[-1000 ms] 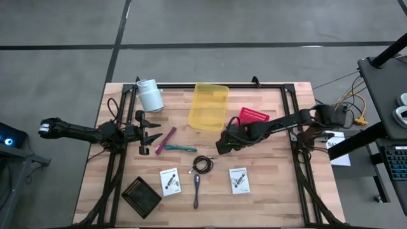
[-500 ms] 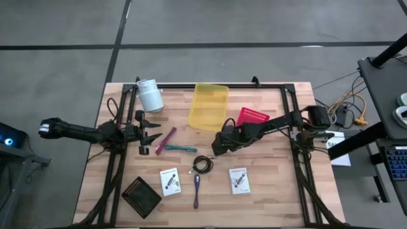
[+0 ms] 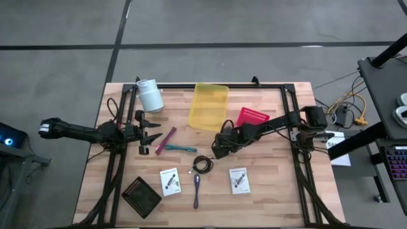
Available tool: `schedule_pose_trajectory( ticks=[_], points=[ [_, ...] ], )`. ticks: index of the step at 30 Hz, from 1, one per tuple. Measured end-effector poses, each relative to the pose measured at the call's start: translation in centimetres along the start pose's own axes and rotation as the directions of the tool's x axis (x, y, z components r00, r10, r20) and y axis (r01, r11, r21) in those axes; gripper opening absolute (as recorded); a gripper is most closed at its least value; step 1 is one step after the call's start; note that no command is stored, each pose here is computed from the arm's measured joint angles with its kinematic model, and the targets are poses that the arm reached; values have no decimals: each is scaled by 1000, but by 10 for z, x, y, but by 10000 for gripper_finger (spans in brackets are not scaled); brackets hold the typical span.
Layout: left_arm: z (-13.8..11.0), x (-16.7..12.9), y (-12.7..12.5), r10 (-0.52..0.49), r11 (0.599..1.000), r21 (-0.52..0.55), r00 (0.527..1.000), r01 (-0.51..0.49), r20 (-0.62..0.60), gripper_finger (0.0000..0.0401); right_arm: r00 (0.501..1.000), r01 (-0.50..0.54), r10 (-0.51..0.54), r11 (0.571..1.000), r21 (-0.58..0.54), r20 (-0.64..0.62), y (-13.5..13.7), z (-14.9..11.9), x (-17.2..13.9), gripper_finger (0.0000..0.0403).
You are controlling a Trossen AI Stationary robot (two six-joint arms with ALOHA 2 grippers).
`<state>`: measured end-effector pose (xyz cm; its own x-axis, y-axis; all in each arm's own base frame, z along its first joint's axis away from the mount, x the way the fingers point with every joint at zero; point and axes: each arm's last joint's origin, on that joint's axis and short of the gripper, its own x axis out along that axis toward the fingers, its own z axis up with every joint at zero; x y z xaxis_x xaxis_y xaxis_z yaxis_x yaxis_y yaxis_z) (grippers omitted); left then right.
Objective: Pick and place items into bin
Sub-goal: Put the blue charger adapter into the red bin
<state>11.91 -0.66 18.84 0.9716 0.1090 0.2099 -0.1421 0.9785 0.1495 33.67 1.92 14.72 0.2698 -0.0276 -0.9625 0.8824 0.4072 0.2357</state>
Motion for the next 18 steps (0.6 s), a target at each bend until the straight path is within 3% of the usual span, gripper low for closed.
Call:
schedule_pose_trajectory(
  ticks=[4,12,18],
  points=[
    [0,0,0,0,1000,0,1000,0,0,153,1000,-8,8,1000,-7,-12,0,0,-1,131],
    [0,0,0,0,1000,0,1000,0,-1,153,1000,-21,20,999,-34,-11,8,4,-14,131],
    [0,0,0,0,1000,1,1000,0,-2,153,992,130,-130,987,-90,7,9,13,-37,131]
  ],
)
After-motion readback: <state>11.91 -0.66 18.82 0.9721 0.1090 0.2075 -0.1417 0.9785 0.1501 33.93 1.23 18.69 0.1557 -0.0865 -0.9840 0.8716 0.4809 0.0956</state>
